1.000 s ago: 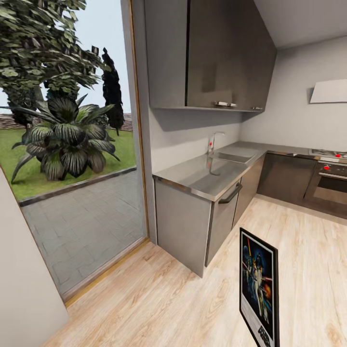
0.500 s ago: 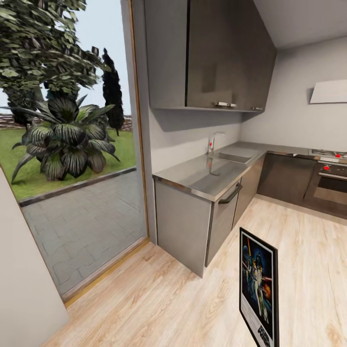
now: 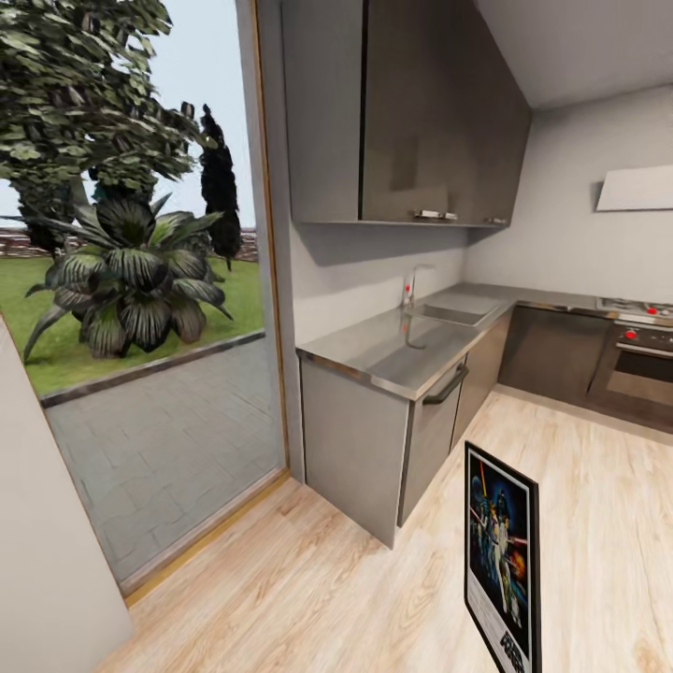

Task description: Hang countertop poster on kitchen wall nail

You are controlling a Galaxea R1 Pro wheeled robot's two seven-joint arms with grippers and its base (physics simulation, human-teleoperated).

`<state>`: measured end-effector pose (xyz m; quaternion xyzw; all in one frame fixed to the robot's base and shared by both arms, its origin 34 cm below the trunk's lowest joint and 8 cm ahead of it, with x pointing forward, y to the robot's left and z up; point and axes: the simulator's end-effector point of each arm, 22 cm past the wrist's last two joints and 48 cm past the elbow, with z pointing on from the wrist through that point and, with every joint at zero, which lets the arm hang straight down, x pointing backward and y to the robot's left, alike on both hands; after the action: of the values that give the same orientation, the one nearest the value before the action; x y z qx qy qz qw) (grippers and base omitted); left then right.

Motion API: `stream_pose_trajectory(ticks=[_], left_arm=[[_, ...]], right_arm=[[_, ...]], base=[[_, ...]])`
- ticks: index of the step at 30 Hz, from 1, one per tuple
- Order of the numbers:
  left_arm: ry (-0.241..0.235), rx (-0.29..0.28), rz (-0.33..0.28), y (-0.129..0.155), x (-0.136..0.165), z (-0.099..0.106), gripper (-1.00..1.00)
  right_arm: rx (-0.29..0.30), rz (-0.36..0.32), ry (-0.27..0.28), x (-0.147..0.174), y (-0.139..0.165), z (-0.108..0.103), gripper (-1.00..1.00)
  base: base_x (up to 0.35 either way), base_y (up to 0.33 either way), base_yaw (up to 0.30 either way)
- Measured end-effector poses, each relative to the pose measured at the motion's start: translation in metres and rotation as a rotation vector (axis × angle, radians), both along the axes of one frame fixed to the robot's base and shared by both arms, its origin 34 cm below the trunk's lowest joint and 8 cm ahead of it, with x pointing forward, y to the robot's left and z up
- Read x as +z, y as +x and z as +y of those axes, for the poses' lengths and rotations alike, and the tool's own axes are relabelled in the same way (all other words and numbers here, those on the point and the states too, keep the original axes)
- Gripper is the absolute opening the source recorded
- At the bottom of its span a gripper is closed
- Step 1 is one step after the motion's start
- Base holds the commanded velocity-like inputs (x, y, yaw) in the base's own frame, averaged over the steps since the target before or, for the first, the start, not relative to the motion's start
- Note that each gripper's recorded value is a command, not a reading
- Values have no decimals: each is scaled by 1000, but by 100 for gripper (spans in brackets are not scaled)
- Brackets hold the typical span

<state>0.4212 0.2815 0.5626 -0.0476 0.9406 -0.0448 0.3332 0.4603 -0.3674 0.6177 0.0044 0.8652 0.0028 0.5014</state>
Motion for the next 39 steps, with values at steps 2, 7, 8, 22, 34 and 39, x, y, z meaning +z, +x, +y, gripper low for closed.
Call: stream_pose_trajectory(ticks=[2, 7, 8, 22, 34, 39], left_arm=[[0, 0, -1, 0, 4, 0, 100], [-1, -1, -2, 1, 12, 0, 100], [-1, -1, -2, 1, 13, 0, 100], [-1, -3, 13, -4, 31, -1, 100], [-1, -3, 24, -8, 45, -1, 100], [-1, -3, 24, -8, 52, -1, 100]], right_arm=[[0, -1, 0, 4, 0, 0, -100], [0, -2, 0, 12, 0, 0, -100], [0, -2, 0, 13, 1, 0, -100], [1, 15, 0, 30, -4, 0, -100], [1, 24, 0, 44, -7, 0, -100], [0, 24, -1, 51, -8, 0, -100]], base=[[0, 0, 0], [0, 0, 0], [0, 0, 0], [0, 0, 0], [0, 0, 0], [0, 0, 0]])
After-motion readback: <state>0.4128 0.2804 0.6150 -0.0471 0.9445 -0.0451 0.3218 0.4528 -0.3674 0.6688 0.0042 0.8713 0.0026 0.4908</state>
